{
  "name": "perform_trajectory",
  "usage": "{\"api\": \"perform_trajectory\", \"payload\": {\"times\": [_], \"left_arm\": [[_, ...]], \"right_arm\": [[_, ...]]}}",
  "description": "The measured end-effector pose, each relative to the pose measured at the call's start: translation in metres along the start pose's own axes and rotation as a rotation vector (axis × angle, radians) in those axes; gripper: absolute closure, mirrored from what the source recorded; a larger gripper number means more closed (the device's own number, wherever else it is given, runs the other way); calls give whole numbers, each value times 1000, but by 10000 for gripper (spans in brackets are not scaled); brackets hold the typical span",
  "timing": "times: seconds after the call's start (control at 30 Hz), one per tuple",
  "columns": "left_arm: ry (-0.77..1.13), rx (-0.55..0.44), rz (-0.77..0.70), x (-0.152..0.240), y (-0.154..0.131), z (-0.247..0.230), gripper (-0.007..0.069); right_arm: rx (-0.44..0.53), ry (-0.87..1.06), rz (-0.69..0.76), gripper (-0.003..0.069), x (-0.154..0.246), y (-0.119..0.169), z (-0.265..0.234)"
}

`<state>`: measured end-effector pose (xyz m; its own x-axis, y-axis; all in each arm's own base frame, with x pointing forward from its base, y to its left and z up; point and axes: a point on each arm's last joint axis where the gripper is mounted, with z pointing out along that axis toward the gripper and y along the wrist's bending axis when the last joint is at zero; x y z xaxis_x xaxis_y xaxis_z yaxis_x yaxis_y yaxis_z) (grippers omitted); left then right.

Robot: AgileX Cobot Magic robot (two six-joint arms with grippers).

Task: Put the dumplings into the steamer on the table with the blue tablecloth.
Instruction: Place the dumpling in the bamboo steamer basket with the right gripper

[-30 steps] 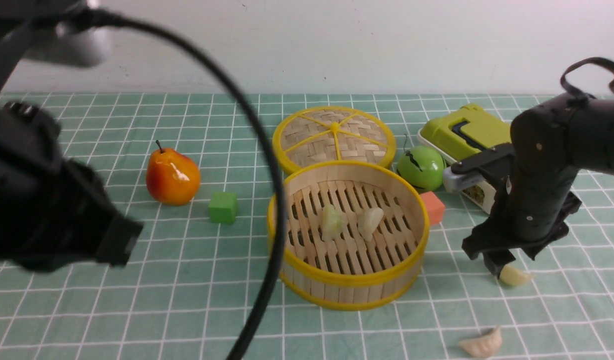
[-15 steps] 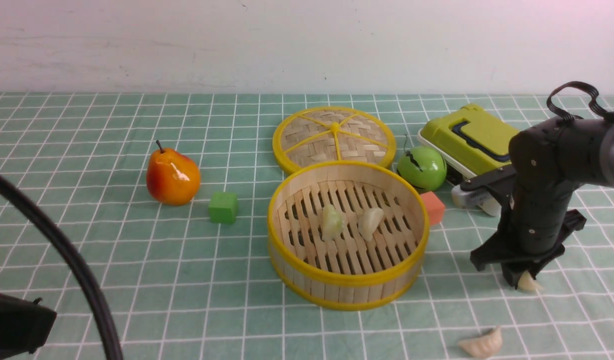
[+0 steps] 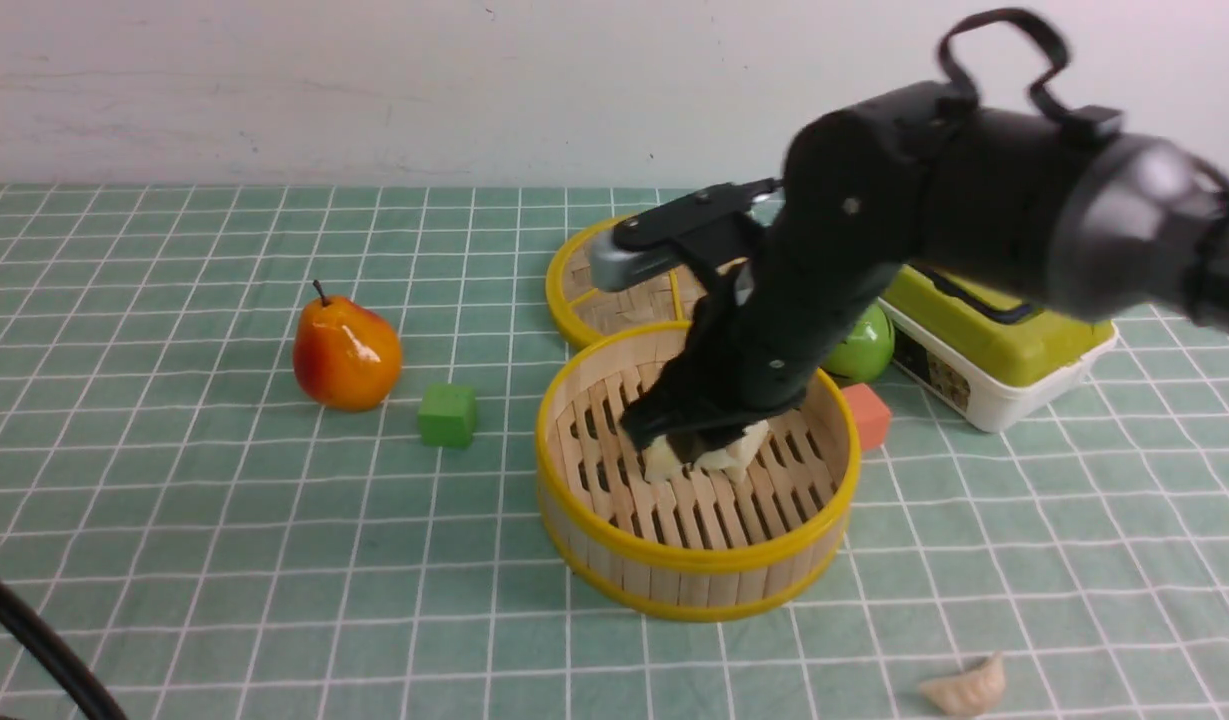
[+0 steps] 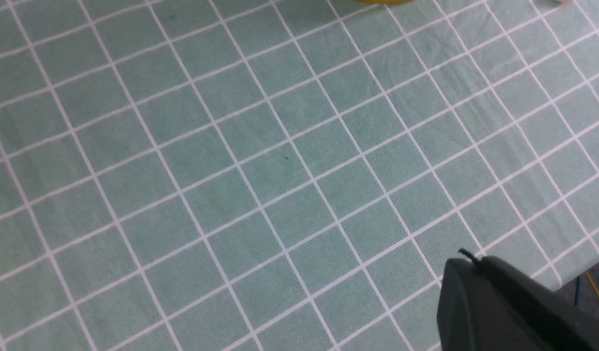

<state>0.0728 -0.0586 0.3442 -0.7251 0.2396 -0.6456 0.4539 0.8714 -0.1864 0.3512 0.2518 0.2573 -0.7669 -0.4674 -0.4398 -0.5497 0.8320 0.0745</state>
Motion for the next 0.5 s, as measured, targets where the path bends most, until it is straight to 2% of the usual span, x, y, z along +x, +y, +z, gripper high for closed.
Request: {"api": "perform_trajectory", "payload": {"times": [0.2, 0.33, 0.5], "left_arm": [[7, 21, -11, 1, -2, 1, 638], [7, 24, -13, 1, -2, 1, 636], [7, 27, -14, 1, -2, 1, 631]], "right_arm": [[19, 87, 15, 446, -12, 5, 53], [27, 123, 14, 426, -16, 4, 66], [30, 170, 14, 269, -13, 4, 66]]}}
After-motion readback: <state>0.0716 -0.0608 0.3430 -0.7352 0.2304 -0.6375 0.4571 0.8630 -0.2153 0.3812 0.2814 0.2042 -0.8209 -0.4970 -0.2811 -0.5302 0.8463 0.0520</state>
